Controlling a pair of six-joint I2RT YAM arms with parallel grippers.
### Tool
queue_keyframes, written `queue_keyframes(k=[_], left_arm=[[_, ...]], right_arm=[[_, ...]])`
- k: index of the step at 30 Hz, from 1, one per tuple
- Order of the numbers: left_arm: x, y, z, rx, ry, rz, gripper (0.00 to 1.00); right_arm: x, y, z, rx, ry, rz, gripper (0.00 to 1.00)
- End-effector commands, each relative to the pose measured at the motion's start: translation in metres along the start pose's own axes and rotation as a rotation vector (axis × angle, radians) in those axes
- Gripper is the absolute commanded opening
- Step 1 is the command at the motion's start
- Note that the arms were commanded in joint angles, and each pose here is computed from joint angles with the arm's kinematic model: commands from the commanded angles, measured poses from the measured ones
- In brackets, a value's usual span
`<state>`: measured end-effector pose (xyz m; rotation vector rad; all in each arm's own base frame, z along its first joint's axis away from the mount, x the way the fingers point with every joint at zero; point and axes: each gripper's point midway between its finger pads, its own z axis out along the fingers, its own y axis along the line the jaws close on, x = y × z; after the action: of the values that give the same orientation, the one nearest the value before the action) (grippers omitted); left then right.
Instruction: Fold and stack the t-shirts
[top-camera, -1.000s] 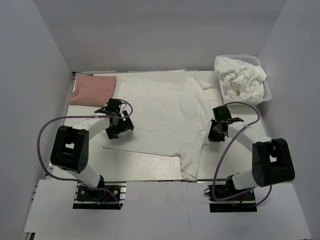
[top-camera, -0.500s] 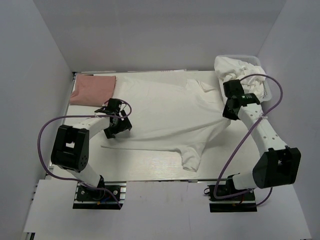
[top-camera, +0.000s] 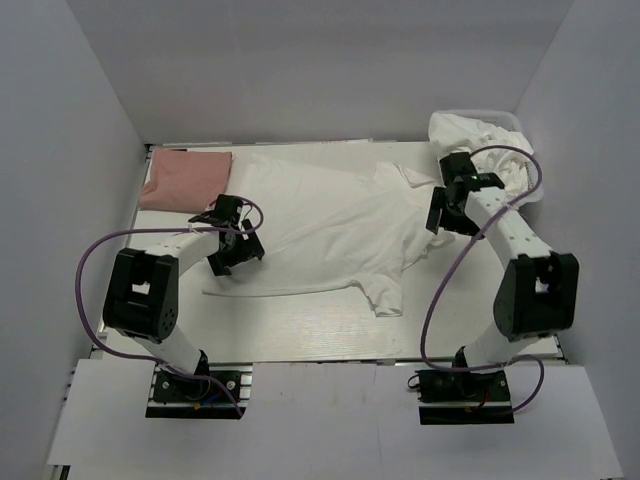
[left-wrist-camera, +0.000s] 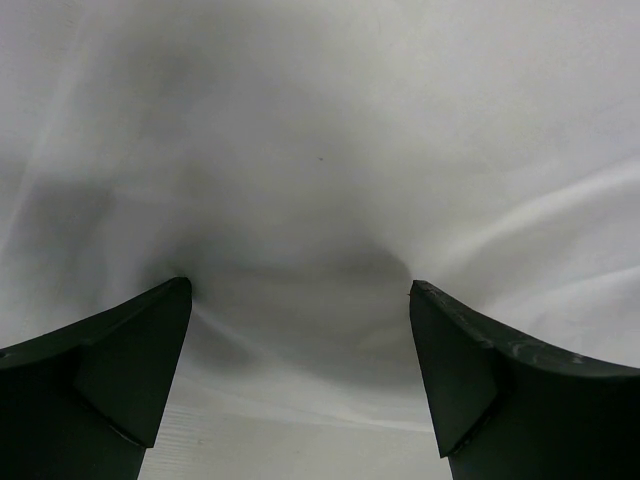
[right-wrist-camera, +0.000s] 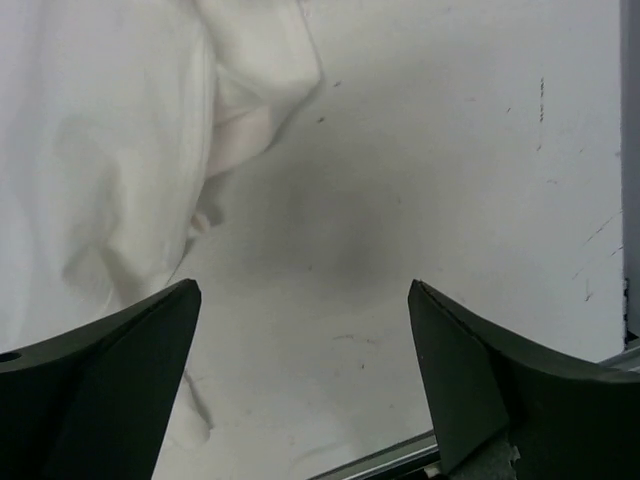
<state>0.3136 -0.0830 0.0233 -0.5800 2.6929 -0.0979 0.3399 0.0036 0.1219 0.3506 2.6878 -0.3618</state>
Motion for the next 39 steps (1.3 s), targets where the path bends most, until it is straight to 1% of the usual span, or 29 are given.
queue_keyframes(k=[1, 2, 3, 4, 5, 6, 7, 8, 9, 10, 11, 13, 14, 17, 18, 22, 24, 26, 28, 29, 30, 31, 32, 33, 35, 36, 37, 38, 39], left_arm=[[-0.019, -0.017, -0.026, 0.085, -0.051, 0.002, 1.00], [-0.022, -0.019, -0.031, 0.092, -0.061, 0.001, 1.00], [-0.027, -0.018, -0.040, 0.092, -0.079, -0.001, 1.00], [-0.028, -0.014, -0.044, 0.070, -0.094, -0.018, 1.00], [-0.032, -0.012, -0.050, 0.060, -0.109, -0.038, 1.00], [-0.027, -0.006, -0.054, 0.034, -0.097, -0.052, 1.00], [-0.029, -0.005, -0.064, 0.035, -0.118, -0.089, 1.00], [-0.028, 0.006, -0.065, -0.001, -0.121, -0.120, 1.00], [-0.017, 0.018, -0.067, -0.053, -0.095, -0.143, 1.00], [-0.016, 0.028, -0.067, -0.102, -0.096, -0.211, 1.00], [-0.015, 0.047, -0.068, -0.193, -0.126, -0.245, 1.00], [0.001, 0.068, -0.064, -0.276, -0.077, -0.278, 1.00], [0.010, 0.077, -0.059, -0.297, -0.051, -0.307, 1.00], [0.023, 0.082, -0.045, -0.291, -0.007, -0.348, 1.00], [0.025, 0.088, -0.043, -0.305, 0.000, -0.372, 1.00], [0.032, 0.106, -0.031, -0.351, 0.011, -0.415, 1.00], [0.036, 0.110, -0.024, -0.363, 0.031, -0.431, 0.96], [0.035, 0.112, -0.013, -0.367, 0.032, -0.439, 0.85], [0.040, 0.111, -0.004, -0.357, 0.064, -0.452, 0.75], [0.044, 0.110, -0.002, -0.360, 0.084, -0.451, 0.60], [0.047, 0.110, 0.003, -0.359, 0.105, -0.437, 0.53], [0.045, 0.109, 0.004, -0.353, 0.098, -0.438, 0.27], [0.047, 0.110, 0.006, -0.359, 0.108, -0.426, 0.10], [0.042, 0.108, 0.005, -0.352, 0.099, -0.428, 0.00], [0.030, 0.102, 0.000, -0.328, 0.075, -0.414, 0.00], [0.017, 0.092, -0.007, -0.301, 0.050, -0.395, 0.00], [0.006, 0.090, -0.014, -0.295, 0.014, -0.389, 0.00], [-0.018, 0.078, -0.035, -0.247, -0.053, -0.383, 0.00], [-0.031, 0.072, -0.047, -0.216, -0.091, -0.371, 0.00]], right_arm=[[-0.008, 0.008, -0.048, -0.188, -0.167, 0.037, 0.90], [-0.002, 0.013, -0.051, -0.237, -0.172, 0.029, 0.90], [0.031, 0.025, -0.038, -0.309, -0.093, -0.008, 0.90], [0.028, 0.037, -0.056, -0.418, -0.160, 0.002, 0.90], [0.037, 0.042, -0.055, -0.454, -0.150, -0.004, 0.90], [0.072, 0.054, -0.044, -0.523, -0.063, -0.029, 0.90], [0.074, 0.065, -0.051, -0.604, -0.083, -0.035, 0.90], [0.086, 0.075, -0.055, -0.660, -0.052, -0.057, 0.90], [0.107, 0.078, -0.043, -0.666, 0.007, -0.070, 0.90], [0.110, 0.082, -0.042, -0.681, 0.016, -0.071, 0.90], [0.119, 0.089, -0.043, -0.709, 0.042, -0.095, 0.90], [0.130, 0.098, -0.037, -0.721, 0.084, -0.130, 0.90], [0.133, 0.104, -0.039, -0.741, 0.090, -0.160, 0.90], [0.153, 0.114, -0.031, -0.729, 0.166, -0.226, 0.90], [0.159, 0.118, -0.029, -0.717, 0.171, -0.258, 0.90], [0.181, 0.116, -0.013, -0.644, 0.227, -0.284, 0.90], [0.191, 0.115, -0.006, -0.608, 0.256, -0.295, 0.89], [0.197, 0.114, -0.002, -0.591, 0.267, -0.292, 0.84], [0.202, 0.115, 0.000, -0.582, 0.286, -0.294, 0.64], [0.202, 0.116, 0.000, -0.583, 0.286, -0.292, 0.51], [0.200, 0.117, -0.003, -0.591, 0.273, -0.289, 0.18], [0.200, 0.117, -0.004, -0.591, 0.271, -0.282, 0.00], [0.198, 0.118, -0.007, -0.599, 0.260, -0.281, 0.00], [0.192, 0.119, -0.011, -0.617, 0.229, -0.287, 0.00], [0.169, 0.121, -0.028, -0.634, 0.149, -0.284, 0.00], [0.156, 0.117, -0.030, -0.608, 0.097, -0.287, 0.00], [0.143, 0.113, -0.043, -0.601, 0.062, -0.282, 0.00], [0.123, 0.115, -0.057, -0.603, 0.003, -0.277, 0.00], [0.096, 0.108, -0.067, -0.550, -0.090, -0.256, 0.00]])
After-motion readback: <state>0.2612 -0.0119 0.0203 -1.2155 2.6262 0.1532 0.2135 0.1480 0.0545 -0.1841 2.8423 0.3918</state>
